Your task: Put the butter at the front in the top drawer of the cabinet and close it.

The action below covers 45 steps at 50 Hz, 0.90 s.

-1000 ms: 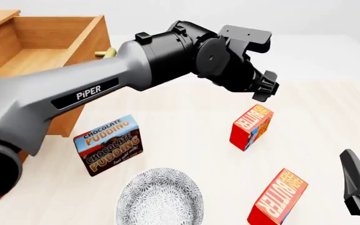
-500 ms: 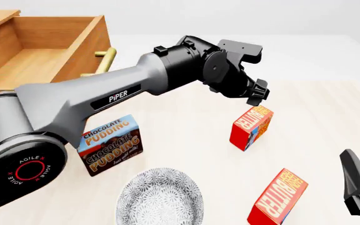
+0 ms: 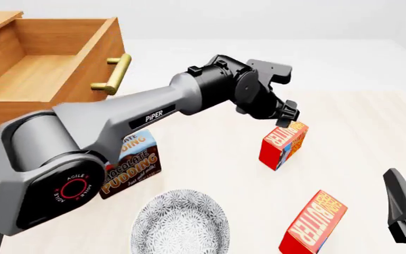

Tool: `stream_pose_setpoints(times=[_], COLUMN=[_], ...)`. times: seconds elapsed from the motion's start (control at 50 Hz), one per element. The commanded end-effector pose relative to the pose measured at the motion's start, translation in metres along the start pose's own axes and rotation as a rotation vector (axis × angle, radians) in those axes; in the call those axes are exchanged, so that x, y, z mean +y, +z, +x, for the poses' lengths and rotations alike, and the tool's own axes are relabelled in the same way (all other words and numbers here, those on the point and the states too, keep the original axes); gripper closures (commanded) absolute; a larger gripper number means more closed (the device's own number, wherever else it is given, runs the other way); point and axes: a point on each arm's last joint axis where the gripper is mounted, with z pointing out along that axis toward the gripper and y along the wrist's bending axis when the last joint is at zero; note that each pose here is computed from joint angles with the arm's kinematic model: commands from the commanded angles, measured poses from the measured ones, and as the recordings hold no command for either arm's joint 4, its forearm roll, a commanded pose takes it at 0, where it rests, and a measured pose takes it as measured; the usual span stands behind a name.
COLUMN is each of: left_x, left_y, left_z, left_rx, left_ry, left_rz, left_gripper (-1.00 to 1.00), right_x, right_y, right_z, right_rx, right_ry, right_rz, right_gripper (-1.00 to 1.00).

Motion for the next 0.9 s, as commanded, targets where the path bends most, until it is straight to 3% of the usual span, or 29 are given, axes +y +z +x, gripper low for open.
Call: stream_pose_setpoints(times=[0.02, 0.9], left_x=[-0.002, -0.012], left_y=[0.016, 0.061], left_z=[0.006, 0.028], left_rx=[0.019, 0.084], left_ry=[-0.005, -0.005], left_rz=[0.0, 0.003], left_gripper=[-1.0, -1.0], right_x=[0.0, 0.0], right_y=[0.0, 0.0], right_z=[0.0, 0.0], right_rx=[-0.001, -0.001], right_ry=[0.0, 0.001], right_rz=[0.0, 0.0], right_gripper=[-1.0, -1.0])
